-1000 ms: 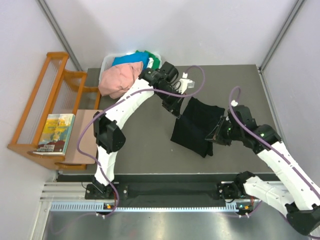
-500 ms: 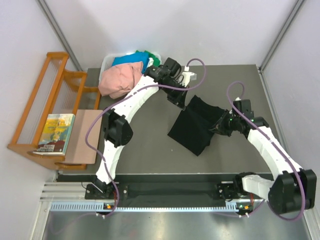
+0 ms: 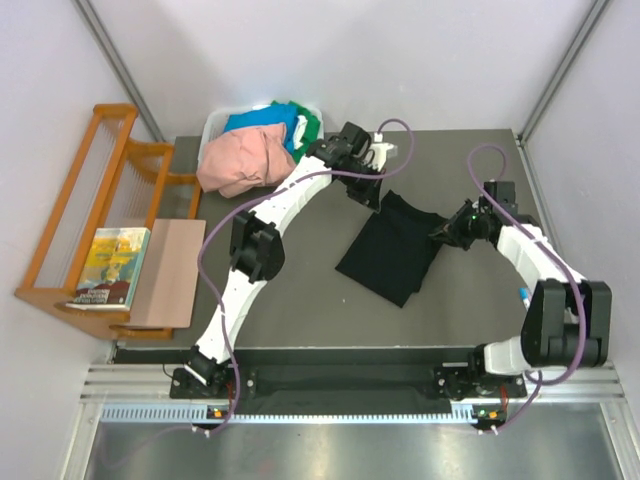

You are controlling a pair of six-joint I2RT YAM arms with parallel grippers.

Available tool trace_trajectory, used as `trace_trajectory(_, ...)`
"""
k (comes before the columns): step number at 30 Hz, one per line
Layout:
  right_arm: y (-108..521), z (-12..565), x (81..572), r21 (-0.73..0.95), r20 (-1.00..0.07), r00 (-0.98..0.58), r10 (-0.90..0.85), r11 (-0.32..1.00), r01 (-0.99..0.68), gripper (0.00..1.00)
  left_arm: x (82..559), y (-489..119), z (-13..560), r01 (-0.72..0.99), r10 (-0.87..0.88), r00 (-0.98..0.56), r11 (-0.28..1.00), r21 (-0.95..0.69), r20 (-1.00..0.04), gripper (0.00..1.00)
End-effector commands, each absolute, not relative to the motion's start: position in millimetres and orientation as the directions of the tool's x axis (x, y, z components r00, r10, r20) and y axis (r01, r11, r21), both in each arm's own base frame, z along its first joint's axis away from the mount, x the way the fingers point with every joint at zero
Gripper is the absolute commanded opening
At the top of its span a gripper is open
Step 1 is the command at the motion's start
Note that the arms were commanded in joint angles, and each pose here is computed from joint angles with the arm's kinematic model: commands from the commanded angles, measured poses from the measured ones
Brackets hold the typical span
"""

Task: Fold and stack the t-shirts
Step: Fold the tshirt

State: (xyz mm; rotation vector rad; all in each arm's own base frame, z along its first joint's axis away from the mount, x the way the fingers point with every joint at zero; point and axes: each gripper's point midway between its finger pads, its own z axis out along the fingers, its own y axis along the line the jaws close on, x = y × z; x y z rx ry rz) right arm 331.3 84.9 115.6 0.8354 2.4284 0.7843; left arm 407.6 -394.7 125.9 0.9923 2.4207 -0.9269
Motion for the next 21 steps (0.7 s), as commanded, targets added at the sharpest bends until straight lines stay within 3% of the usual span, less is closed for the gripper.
trace_trajectory(1, 73, 125, 366, 0.681, -0.283, -0.679, 0.677, 0.641, 0.354, 0.00, 448, -405, 152, 0.726, 0.370, -0.654, 0.553, -0.410, -0.659, 0.00)
trace_trajectory(12, 45, 111, 398, 0.675, -0.293, -0.635, 0.714, 0.625, 0.392, 0.00, 486, -403, 124, 0.687, 0.311, -0.663, 0.614, -0.388, -0.681, 0.02)
trace_trajectory(14, 41, 107, 402, 0.672, -0.290, -0.628, 0.722, 0.621, 0.404, 0.00, 486, -402, 116, 0.681, 0.315, -0.672, 0.619, -0.391, -0.671, 0.20)
trace_trajectory(15, 39, 106, 406, 0.673, -0.296, -0.622, 0.725, 0.621, 0.403, 0.00, 487, -401, 113, 0.679, 0.317, -0.675, 0.621, -0.391, -0.667, 0.42)
trace_trajectory(17, 37, 94, 410, 0.662, -0.286, -0.623, 0.728, 0.620, 0.421, 0.00, 487, -400, 109, 0.676, 0.320, -0.679, 0.624, -0.393, -0.660, 0.59)
trace_trajectory(18, 35, 92, 413, 0.658, -0.285, -0.622, 0.730, 0.621, 0.427, 0.00, 489, -397, 110, 0.673, 0.316, -0.682, 0.625, -0.397, -0.660, 0.75)
trace_trajectory(21, 35, 75, 422, 0.646, -0.261, -0.640, 0.723, 0.623, 0.441, 0.00, 491, -383, 119, 0.660, 0.304, -0.696, 0.628, -0.412, -0.651, 0.89)
